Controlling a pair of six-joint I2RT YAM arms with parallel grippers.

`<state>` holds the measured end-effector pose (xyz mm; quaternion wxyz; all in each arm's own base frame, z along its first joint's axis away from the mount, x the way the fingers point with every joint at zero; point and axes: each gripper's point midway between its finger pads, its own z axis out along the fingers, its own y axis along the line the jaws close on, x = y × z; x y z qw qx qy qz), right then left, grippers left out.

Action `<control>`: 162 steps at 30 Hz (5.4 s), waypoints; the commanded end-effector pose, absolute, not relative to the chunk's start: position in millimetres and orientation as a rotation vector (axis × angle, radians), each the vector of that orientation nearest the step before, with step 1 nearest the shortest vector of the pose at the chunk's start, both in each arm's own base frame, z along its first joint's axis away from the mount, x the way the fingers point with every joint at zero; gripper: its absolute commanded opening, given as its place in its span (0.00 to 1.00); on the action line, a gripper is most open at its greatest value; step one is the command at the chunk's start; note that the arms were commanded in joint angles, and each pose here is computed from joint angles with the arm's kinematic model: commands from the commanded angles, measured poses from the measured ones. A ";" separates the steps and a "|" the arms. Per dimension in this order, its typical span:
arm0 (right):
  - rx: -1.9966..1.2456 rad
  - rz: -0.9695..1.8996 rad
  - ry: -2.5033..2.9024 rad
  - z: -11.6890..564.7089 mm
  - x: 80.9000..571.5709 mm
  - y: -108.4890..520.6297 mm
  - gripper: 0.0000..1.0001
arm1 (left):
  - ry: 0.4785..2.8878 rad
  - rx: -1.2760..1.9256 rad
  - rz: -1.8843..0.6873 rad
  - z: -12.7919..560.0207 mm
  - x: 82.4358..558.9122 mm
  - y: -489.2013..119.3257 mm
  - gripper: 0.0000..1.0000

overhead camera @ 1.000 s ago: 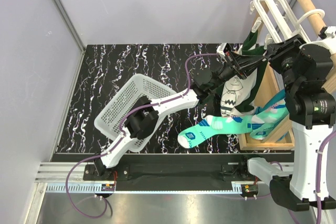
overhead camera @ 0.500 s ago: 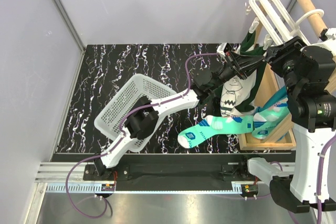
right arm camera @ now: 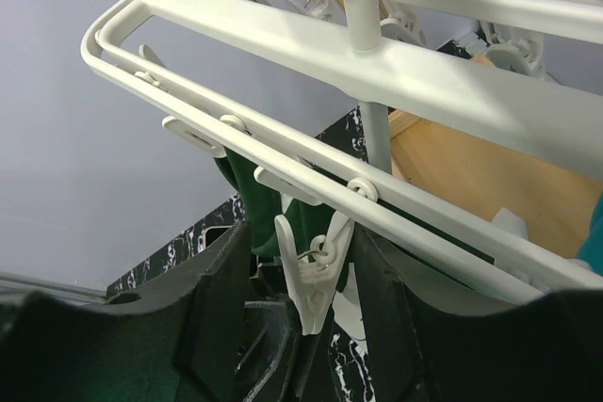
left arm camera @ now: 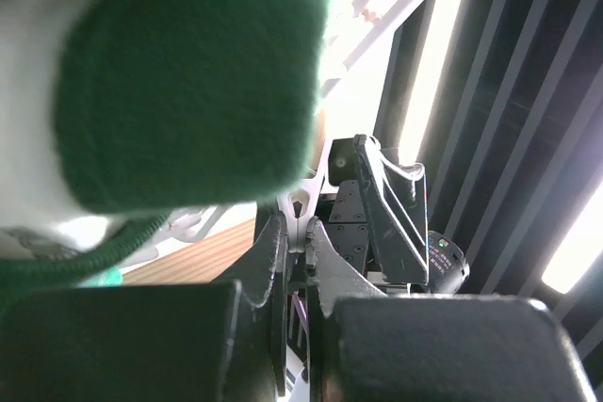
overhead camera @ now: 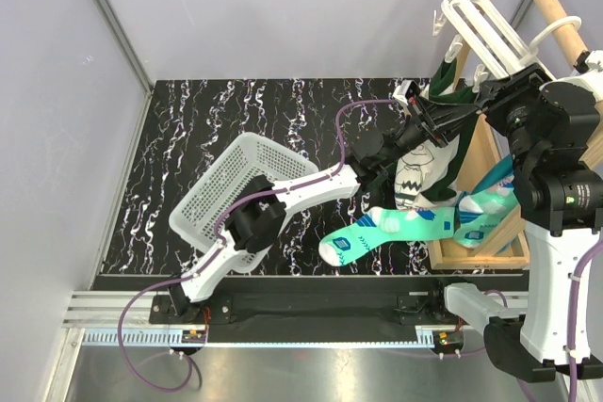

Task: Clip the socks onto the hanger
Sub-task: Open the clamp at the hanger, then pick up the sock at the center of the board, then clamp the sock onto the hanger.

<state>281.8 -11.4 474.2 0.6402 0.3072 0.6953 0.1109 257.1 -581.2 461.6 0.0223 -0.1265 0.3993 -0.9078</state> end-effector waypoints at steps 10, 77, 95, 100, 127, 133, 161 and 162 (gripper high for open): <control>0.841 0.160 1.539 461.0 296.1 -36.1 0.46 | 0.873 -0.226 -2.975 544.4 222.2 -522.0 0.00; 0.734 0.125 1.658 442.8 291.7 -27.9 0.00 | 1.407 1.263 -0.555 128.2 226.2 -594.5 0.64; 0.731 0.120 1.664 441.3 292.8 -27.8 0.00 | 1.442 1.267 -0.603 113.7 218.8 -603.2 0.07; 0.730 0.121 1.665 440.9 292.1 -27.6 0.00 | 1.422 1.217 -0.655 137.9 218.1 -592.3 0.00; 0.701 0.187 1.676 445.1 290.1 -16.8 0.00 | 1.502 0.624 -1.599 393.2 211.4 -529.4 0.00; 0.670 0.203 1.676 446.4 289.9 -12.8 0.00 | 1.500 0.587 -1.685 411.3 220.1 -545.1 0.00; 0.622 0.209 1.662 446.3 290.8 -10.3 0.00 | 1.648 0.403 -1.678 406.2 257.8 -560.6 0.00; 0.623 0.208 1.660 446.9 291.3 -10.6 0.00 | 1.645 0.403 -1.671 407.8 257.6 -558.5 0.00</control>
